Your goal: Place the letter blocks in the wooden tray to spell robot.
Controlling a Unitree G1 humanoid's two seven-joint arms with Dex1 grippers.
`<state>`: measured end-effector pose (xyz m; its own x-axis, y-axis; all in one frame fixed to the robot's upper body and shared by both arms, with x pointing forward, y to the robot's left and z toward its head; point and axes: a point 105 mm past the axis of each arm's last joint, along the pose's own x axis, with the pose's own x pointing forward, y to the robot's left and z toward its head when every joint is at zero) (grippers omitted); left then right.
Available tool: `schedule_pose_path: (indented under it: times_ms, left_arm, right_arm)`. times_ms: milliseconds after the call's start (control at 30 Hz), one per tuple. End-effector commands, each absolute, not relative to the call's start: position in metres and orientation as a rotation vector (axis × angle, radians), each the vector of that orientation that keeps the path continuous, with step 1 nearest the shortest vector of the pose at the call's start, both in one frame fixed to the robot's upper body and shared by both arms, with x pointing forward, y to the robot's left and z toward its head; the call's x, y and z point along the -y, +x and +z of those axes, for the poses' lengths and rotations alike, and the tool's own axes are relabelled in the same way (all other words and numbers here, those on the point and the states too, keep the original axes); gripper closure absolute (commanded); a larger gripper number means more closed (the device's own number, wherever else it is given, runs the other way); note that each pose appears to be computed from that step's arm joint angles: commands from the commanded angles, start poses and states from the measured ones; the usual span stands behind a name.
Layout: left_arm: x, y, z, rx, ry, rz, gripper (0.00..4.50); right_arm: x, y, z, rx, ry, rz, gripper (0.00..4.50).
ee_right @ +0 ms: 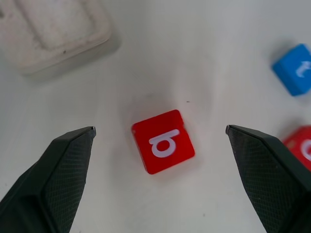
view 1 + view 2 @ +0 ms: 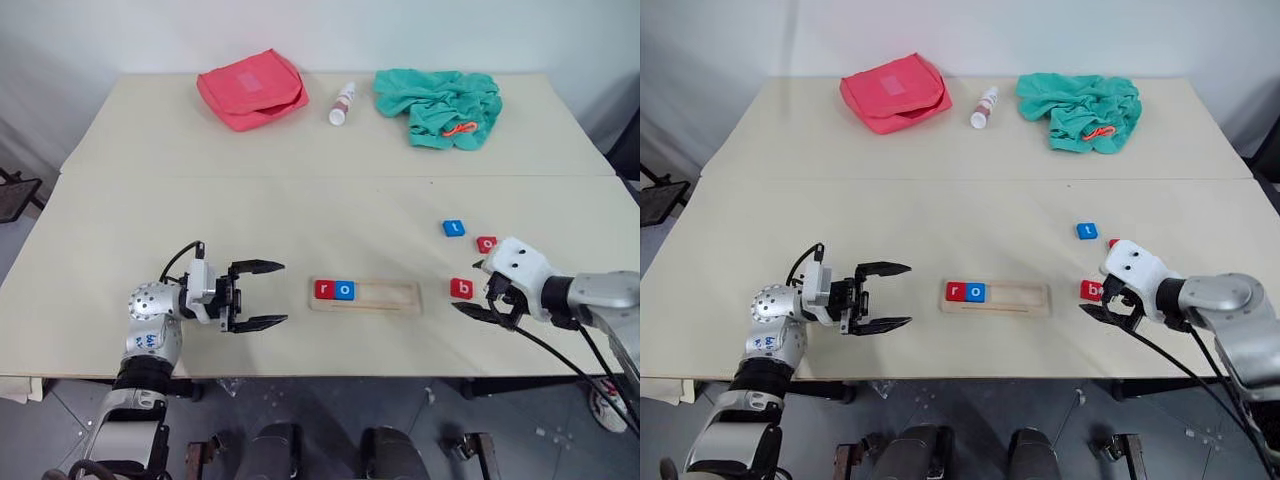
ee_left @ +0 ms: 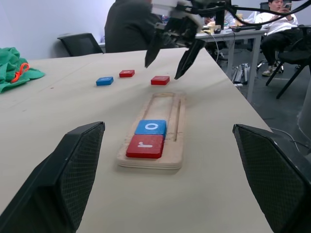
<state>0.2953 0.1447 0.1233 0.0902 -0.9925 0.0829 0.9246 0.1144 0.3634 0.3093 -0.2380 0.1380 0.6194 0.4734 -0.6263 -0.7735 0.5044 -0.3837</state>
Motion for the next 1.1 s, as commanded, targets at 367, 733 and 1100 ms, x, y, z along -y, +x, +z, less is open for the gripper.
schedule_pose_path:
  times_ms: [367,733,1100]
  left_arm:
    - [-0.148,0.277,0.126,0.388,0.253,-1.431,0.00]
    - [-0.159,0.280,0.125,0.372,0.268,-1.407,0.00]
    - [-0.159,0.290,0.130,0.370,0.288,-1.425,0.00]
  right_arm:
    - [0.258,0.328,0.129,-0.603,-0.818,0.912,0.92]
    - [0.246,0.332,0.152,-0.490,-0.826,0.875,3.04]
    - [0.148,0.326,0.174,-0.434,-0.747,1.012,3.04]
